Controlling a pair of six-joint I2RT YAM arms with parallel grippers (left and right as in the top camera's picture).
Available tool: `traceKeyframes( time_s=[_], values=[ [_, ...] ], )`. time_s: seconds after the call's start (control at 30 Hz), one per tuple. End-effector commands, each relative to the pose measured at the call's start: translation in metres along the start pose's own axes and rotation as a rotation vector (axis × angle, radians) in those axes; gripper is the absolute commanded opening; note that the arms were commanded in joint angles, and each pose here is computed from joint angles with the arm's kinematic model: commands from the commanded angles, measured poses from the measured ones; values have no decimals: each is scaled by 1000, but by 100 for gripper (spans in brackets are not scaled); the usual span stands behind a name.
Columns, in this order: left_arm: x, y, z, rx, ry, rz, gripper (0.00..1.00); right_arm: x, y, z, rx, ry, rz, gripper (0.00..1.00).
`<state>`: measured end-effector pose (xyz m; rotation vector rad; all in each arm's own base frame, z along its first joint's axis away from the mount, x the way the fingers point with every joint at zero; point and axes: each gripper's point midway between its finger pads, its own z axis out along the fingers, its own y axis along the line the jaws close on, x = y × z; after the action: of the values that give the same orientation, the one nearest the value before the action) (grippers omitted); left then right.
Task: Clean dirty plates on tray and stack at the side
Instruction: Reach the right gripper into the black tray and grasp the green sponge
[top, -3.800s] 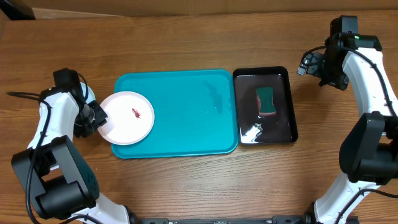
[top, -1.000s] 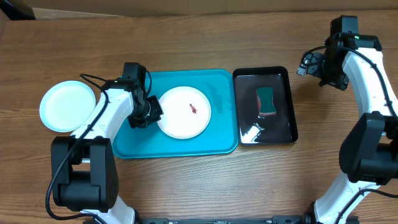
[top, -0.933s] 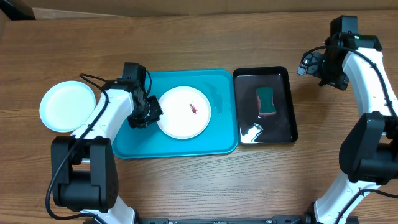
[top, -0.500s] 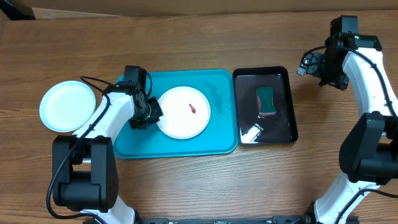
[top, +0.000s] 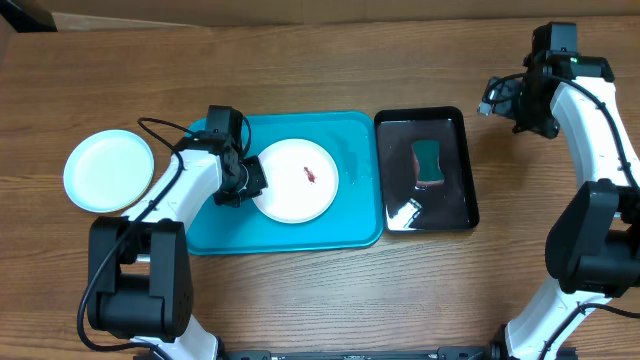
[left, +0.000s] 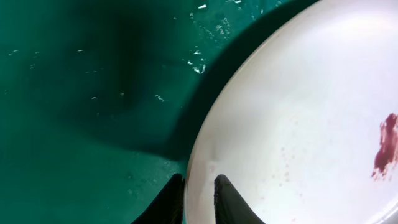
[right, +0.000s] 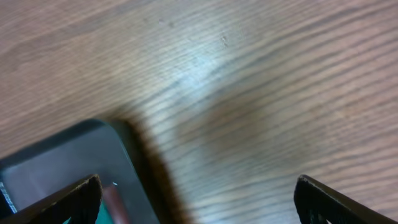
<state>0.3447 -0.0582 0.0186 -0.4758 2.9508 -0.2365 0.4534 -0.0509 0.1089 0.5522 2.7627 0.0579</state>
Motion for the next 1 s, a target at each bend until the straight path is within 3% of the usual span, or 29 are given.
traceKeyframes(
  time_s=[0.0, 0.13, 0.27, 0.4, 0.5, 0.57, 0.7, 0.97],
  values=[
    [4, 1, 0, -7, -14, 29, 19, 18, 28, -7, -169, 89, 3, 100],
    [4, 3, 1, -13, -15, 26, 17, 37, 77, -40, -475, 156, -151, 97],
    [5, 3, 1, -14, -12, 24, 16, 55, 97, -61, -497, 174, -226, 95],
    [7, 3, 1, -12, -3, 21, 15, 96, 121, -67, -421, 256, -337, 94],
    [7, 3, 1, -12, 0, 21, 9, 120, 135, -61, -337, 284, -407, 100],
    [7, 5, 1, -19, -2, 21, 4, 128, 151, -60, -349, 271, -455, 100],
    [8, 5, 1, -21, 0, 20, 4, 149, 176, -62, -372, 280, -525, 100],
    [13, 19, 0, -94, 14, -14, 4, 132, 156, -49, -48, 130, -515, 91]
  ],
)
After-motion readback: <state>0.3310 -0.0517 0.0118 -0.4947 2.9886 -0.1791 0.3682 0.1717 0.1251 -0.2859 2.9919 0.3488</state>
